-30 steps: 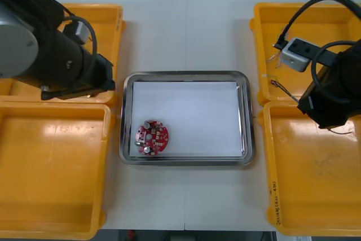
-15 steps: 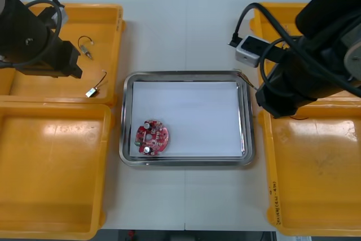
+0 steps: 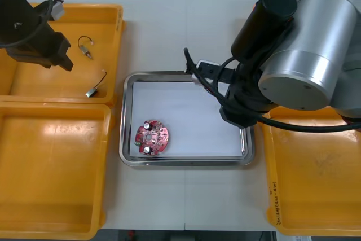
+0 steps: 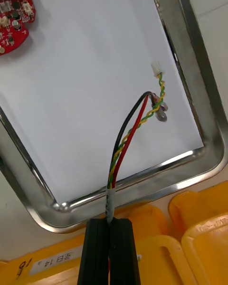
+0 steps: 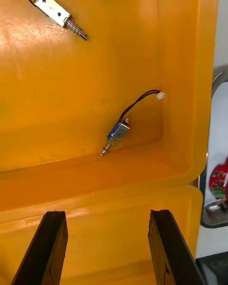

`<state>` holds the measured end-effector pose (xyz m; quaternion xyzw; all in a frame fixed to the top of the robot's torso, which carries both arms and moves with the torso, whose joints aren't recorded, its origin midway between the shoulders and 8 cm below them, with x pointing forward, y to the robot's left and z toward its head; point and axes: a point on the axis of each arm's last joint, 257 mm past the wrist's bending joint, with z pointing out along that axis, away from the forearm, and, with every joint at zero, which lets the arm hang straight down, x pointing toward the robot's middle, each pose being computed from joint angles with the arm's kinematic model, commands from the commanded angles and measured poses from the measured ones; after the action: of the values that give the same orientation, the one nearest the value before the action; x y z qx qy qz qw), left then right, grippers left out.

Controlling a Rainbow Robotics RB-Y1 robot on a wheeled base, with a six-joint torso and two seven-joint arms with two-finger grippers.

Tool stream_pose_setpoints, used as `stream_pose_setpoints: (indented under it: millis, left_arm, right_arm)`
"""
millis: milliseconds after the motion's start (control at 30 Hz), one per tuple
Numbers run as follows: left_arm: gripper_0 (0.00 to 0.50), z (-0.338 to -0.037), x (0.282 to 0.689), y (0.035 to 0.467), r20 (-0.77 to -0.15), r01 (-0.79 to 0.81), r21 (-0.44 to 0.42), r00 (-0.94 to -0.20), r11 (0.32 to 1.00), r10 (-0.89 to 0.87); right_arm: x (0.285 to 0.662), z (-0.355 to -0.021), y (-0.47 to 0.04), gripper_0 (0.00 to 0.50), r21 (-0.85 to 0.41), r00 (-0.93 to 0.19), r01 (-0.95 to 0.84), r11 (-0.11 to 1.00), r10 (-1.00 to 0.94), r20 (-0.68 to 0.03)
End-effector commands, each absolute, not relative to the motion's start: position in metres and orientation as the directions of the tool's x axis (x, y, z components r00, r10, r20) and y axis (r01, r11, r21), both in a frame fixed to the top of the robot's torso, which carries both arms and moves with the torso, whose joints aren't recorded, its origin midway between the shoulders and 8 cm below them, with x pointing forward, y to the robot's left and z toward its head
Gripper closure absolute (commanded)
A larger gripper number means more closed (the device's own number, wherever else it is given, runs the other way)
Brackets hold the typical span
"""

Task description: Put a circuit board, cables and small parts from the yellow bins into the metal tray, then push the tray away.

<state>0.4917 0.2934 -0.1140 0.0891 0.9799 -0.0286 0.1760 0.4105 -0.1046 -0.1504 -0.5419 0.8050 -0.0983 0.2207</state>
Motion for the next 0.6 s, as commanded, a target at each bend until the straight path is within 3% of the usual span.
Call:
stream_pose_setpoints:
  millis: [33, 233, 600]
  left_arm:
    - [0.0, -0.092, 0.505, 0.305, -0.361, 0.253, 0.056, -0.897, 0.966, 0.256]
    - [0.0, -0.112, 0.523, 0.292, -0.364, 0.269, 0.059, -0.891, 0.961, 0.271]
    - [0.0, -0.144, 0.545, 0.267, -0.36, 0.299, 0.045, -0.885, 0.953, 0.295]
  right_arm:
    - [0.413, -0.153, -0.094, 0.5, -0.429, -0.196, -0.867, 0.254, -0.965, -0.175]
    - [0.412, -0.169, -0.08, 0.5, -0.454, -0.086, -0.881, 0.136, -0.988, -0.129]
    - [0.402, -0.203, -0.057, 0.5, -0.462, -0.033, -0.882, 0.089, -0.991, -0.127]
